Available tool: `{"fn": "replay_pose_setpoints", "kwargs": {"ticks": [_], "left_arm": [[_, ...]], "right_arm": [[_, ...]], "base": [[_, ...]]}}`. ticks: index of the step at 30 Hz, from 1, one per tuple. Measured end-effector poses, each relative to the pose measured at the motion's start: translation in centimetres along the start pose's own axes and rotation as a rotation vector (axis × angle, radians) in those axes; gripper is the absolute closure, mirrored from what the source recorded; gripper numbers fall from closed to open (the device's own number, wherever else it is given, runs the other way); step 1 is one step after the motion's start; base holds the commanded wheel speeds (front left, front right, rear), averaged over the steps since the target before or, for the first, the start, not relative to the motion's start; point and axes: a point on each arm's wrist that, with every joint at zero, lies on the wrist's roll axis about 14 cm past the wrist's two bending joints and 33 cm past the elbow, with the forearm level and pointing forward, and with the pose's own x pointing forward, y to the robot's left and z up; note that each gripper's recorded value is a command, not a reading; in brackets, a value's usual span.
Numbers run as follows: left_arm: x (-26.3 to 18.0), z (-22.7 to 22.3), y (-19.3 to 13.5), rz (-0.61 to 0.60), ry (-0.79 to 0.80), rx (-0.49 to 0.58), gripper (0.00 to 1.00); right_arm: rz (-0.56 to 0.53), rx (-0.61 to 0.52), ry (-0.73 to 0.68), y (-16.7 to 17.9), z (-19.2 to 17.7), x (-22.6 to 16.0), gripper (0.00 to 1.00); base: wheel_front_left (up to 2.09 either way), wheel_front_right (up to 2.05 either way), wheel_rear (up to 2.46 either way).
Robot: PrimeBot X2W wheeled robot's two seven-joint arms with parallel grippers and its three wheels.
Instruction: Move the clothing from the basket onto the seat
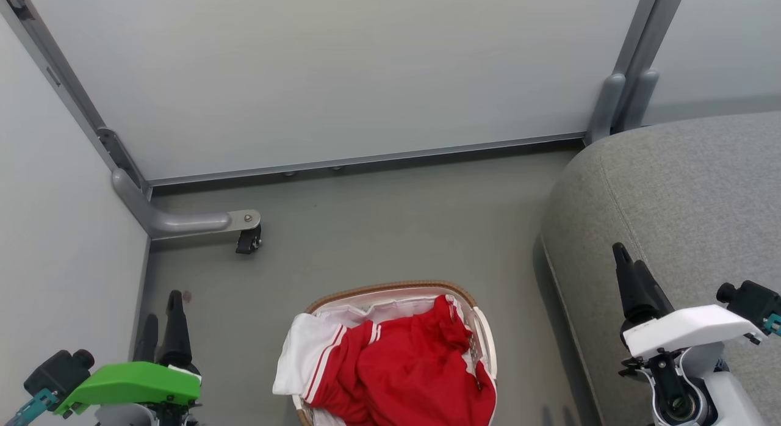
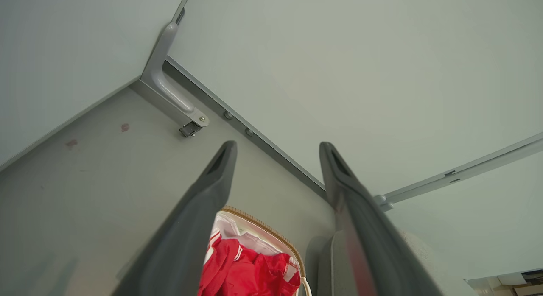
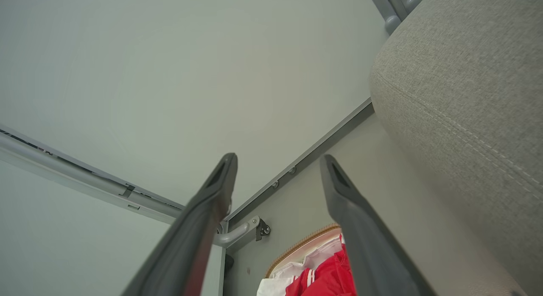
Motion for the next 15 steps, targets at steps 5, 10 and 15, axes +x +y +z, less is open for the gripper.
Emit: {"fn": "replay_pose_setpoints", "kwargs": {"ticks": [5,10,15], "left_arm": [[-0.01,0.01,0.00,-0.005,-0.001,0.087,0.00],[-0.06,0.17,-0.04,-0.010,-0.011,0.160,0.00],[-0.11,0.18,-0.19,-0.020,-0.013,0.230,0.00]], "right_arm": [[0.016,-0.075,0.000,0.43,-0.06,0.28,0.00],[0.027,-0.144,-0.004,0.69,-0.13,0.33,0.00],[0.038,-0.207,-0.006,0.90,-0.13,0.35,0.00]], "base": [[0.00,0.00,0.00],[0.00,0.00,0.00],[0.00,0.00,0.00]]}}
